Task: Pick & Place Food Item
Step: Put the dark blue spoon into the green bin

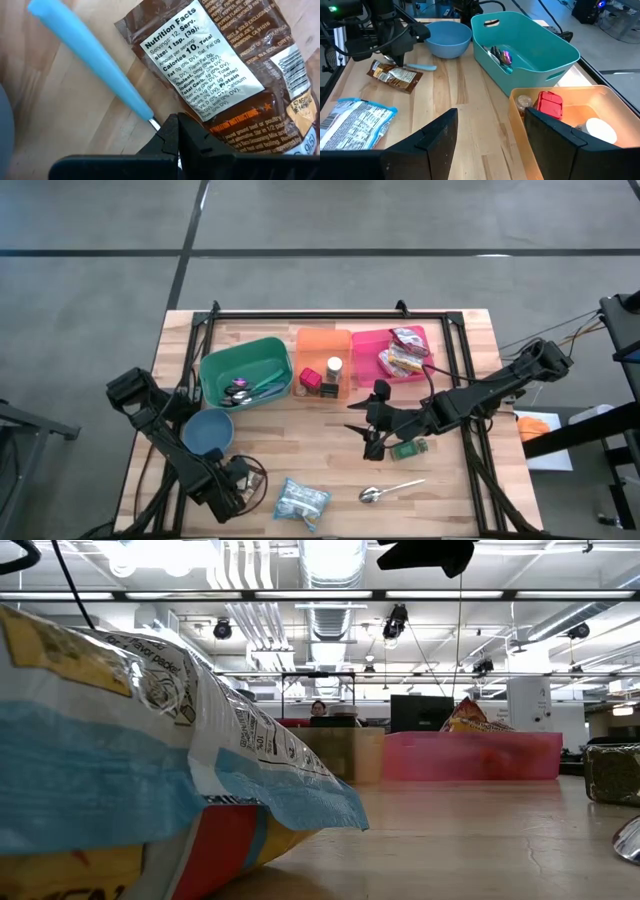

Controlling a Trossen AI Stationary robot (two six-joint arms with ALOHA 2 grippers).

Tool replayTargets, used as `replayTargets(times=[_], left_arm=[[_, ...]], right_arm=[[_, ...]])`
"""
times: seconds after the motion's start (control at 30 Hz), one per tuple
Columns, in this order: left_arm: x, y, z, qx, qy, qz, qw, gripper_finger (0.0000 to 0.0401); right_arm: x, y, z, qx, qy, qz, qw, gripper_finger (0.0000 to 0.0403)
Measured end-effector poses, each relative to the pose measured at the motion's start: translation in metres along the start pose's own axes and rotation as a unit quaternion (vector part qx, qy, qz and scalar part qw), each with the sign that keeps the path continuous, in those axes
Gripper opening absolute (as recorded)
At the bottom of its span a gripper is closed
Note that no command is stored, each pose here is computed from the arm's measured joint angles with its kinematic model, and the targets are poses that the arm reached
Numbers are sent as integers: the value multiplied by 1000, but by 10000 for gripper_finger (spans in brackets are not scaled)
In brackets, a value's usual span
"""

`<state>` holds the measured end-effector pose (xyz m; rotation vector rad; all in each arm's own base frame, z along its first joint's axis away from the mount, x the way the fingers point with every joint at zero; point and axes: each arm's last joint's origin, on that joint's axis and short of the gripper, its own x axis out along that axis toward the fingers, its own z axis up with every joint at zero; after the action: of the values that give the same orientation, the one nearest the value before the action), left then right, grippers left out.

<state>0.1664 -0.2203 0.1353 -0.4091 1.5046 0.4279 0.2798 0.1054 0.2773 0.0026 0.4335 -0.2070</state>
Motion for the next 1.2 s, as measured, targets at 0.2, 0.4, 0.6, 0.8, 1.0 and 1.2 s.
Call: replayTargets(times=[0.2,0.4,0.6,0.8,1.0,1.2], left_arm=[[-7,-6,1,-6,1,-15,1000,0],[-15,-11,3,-19,0,-25,999,27],[-14,-3,5,-93,3,8,996,96],[-13,5,12,-162,-4,43,986,147],[0,15,19,-196,-1,45,980,160],[6,20,23,-203,4,41,978,160]], right_arm=[[0,0,0,2,-1,1,1000,225],[0,0,0,2,-1,1,1000,225],[0,0,0,2,-1,3,1000,225],[0,1,0,3,1,13,1000,225],[0,1,0,3,1,13,1000,225],[0,1,0,3,1,13,1000,225]])
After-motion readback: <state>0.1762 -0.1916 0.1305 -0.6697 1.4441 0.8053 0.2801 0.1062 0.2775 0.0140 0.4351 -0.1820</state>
